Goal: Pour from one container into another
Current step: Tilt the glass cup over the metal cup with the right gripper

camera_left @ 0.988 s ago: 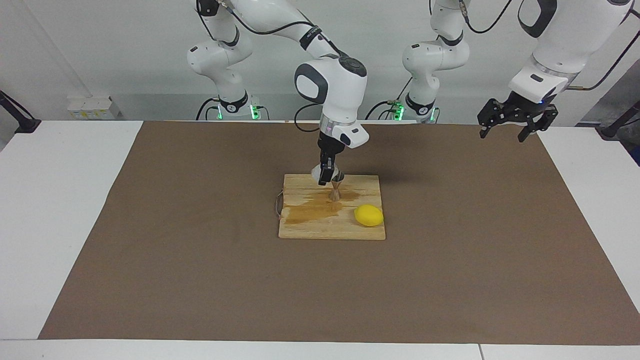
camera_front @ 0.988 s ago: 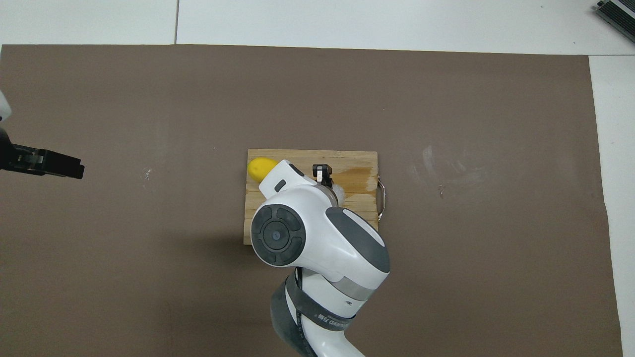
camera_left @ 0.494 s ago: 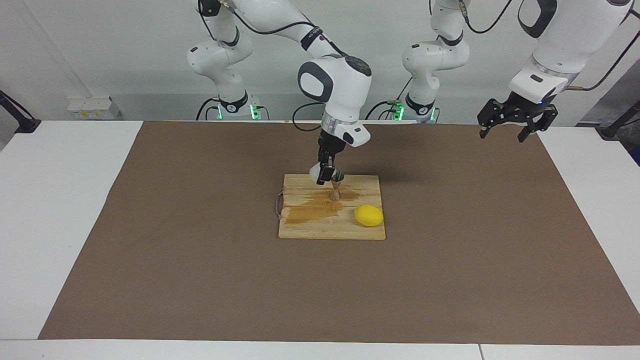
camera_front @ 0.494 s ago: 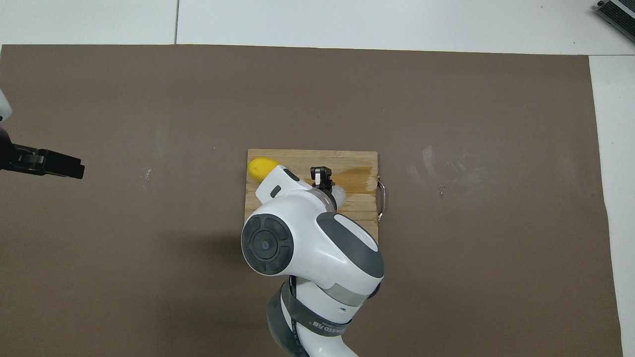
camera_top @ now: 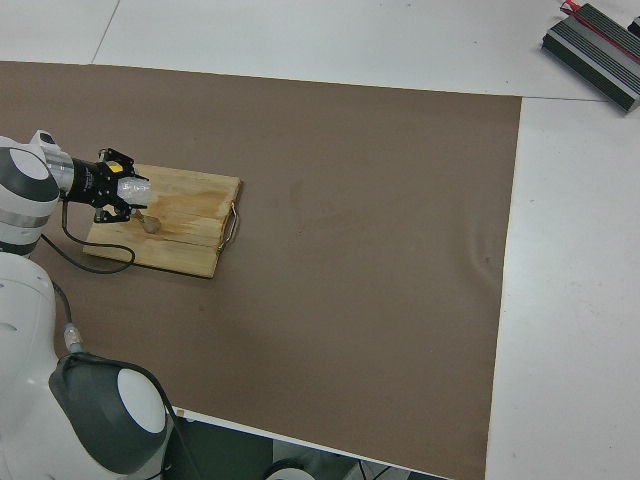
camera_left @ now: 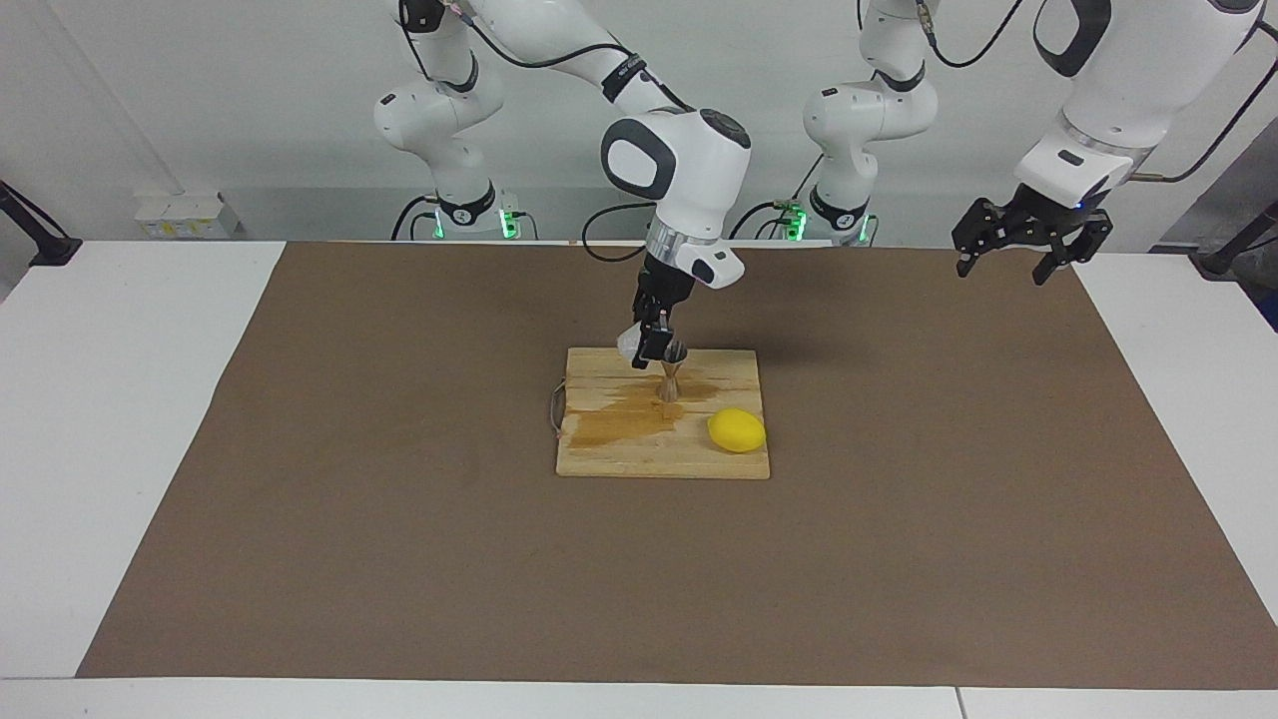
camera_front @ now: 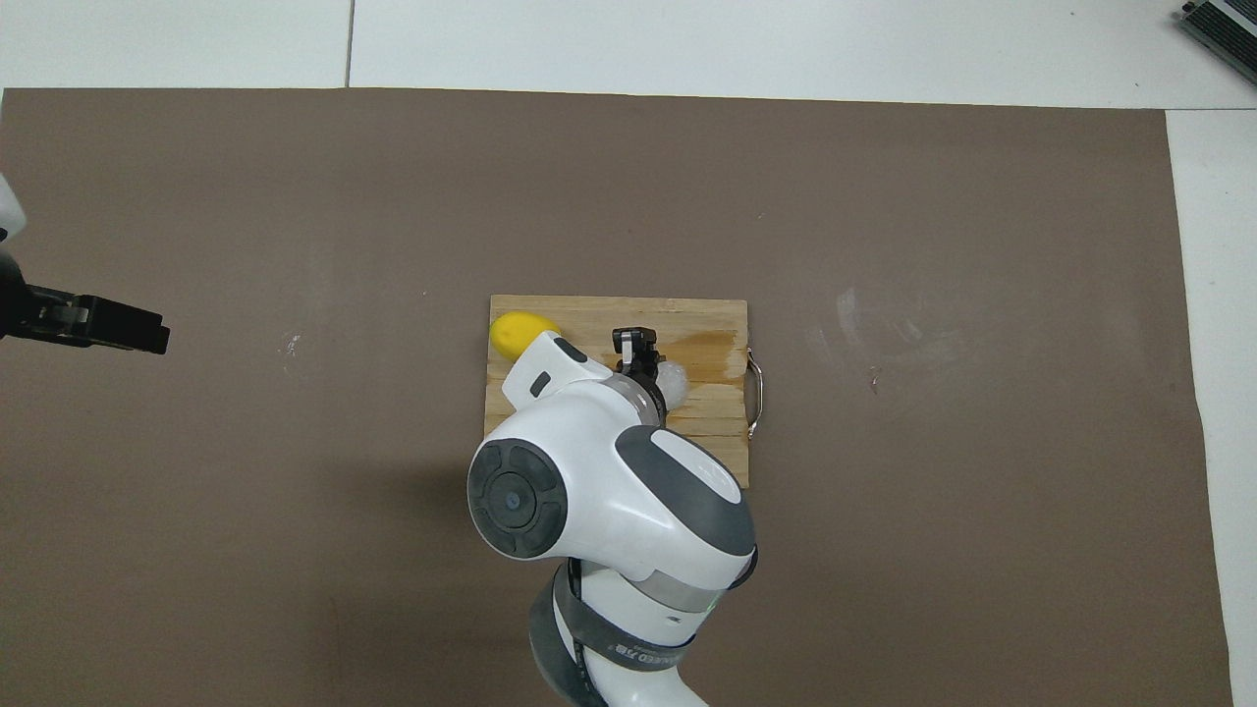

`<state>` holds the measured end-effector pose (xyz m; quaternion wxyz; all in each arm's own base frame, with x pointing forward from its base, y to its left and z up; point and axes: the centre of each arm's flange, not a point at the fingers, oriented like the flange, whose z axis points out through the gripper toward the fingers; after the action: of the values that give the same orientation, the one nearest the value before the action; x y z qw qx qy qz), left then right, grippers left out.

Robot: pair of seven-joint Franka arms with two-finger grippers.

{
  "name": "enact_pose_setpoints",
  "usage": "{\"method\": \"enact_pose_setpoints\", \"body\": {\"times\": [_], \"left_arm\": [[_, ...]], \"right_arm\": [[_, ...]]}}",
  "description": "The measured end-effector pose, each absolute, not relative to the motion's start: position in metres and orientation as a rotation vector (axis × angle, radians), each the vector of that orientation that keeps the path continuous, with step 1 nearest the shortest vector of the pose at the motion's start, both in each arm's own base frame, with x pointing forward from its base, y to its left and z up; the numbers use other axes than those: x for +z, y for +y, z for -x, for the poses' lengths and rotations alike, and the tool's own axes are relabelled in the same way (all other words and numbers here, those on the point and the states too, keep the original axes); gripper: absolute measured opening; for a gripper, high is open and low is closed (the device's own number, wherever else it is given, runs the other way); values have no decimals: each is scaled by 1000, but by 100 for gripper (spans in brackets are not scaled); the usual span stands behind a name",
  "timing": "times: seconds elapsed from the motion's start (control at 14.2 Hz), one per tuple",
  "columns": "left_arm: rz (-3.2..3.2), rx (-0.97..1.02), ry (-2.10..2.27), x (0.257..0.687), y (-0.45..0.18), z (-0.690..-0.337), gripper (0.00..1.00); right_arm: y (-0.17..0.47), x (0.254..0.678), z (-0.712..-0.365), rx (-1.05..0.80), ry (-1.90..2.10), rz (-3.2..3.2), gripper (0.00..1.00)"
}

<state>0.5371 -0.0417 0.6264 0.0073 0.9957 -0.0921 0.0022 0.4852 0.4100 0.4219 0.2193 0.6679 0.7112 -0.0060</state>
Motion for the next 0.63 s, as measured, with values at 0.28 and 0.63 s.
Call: {"method": "enact_pose_setpoints", "body": {"times": [0.28, 0.63], "left_arm": [[-3113, 6, -288, 626, -42, -537, 100], [-3113, 5, -288, 626, -42, -537, 100]], "right_arm": [[419, 422, -476, -26, 1976, -1801, 54], [418, 422, -477, -28, 1971, -1789, 54]]}}
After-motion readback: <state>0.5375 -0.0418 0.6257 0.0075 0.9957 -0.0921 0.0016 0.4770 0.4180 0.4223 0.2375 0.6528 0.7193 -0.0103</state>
